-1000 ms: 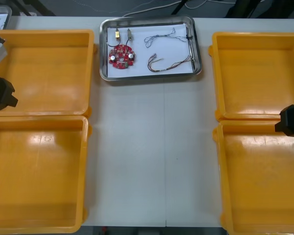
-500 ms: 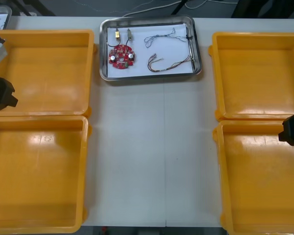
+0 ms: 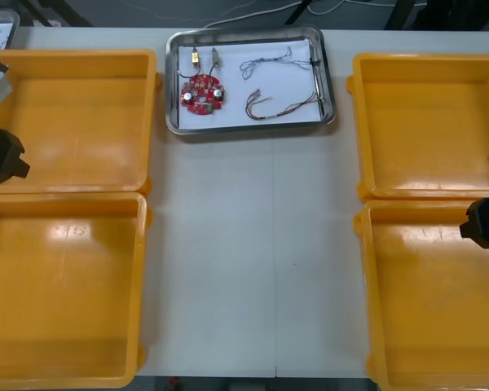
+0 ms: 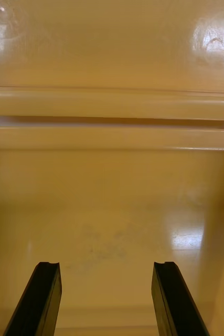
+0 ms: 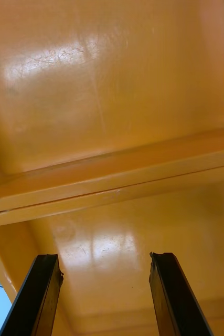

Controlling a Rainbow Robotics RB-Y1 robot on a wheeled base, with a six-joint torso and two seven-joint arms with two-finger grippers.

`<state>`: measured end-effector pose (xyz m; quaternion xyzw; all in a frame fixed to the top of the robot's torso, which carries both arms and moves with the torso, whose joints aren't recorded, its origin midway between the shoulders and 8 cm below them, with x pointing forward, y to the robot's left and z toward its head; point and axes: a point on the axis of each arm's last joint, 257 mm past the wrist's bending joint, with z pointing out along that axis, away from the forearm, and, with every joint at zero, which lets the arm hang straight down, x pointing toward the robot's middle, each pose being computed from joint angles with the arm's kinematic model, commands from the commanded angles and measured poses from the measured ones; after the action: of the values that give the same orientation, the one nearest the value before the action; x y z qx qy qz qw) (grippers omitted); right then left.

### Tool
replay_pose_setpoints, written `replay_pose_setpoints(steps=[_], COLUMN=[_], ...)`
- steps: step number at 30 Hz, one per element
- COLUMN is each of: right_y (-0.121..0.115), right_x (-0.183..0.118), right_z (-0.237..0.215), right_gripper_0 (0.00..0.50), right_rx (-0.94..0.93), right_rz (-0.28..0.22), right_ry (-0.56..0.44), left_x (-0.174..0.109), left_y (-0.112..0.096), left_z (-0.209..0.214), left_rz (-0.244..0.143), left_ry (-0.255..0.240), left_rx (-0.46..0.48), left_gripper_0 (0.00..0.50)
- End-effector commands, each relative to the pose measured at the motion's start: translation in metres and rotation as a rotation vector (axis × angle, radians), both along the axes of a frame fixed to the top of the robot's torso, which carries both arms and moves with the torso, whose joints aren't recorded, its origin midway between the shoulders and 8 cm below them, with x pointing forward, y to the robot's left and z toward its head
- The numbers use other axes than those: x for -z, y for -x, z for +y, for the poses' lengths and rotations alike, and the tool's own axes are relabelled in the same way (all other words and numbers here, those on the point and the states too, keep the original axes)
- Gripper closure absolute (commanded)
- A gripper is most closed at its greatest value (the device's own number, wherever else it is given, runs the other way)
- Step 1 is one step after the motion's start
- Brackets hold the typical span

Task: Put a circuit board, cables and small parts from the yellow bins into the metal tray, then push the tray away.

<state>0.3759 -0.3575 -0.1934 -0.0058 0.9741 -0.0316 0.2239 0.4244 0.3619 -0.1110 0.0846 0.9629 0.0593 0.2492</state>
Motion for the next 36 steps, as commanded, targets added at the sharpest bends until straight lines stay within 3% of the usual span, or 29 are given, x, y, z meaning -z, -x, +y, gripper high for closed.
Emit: replay_pose_setpoints(steps=[1, 36], right_y=[-0.0017, 0.0012], right_x=[-0.0075, -0.0042], right_z=[0.0041, 0.0045], right_gripper_0=[0.000, 0.000], right_rx=[-0.001, 0.012], right_rz=[-0.042, -0.029], right_ry=[-0.019, -0.028], left_x=[-0.0105, -0.0105], left_y=[0.0037, 0.0037], left_z=[0.0080, 0.0080], left_rz=[-0.020, -0.020], left_ry=[-0.046, -0.046], left_rx=[0.041, 0.041], left_gripper_0=[0.000, 0.000])
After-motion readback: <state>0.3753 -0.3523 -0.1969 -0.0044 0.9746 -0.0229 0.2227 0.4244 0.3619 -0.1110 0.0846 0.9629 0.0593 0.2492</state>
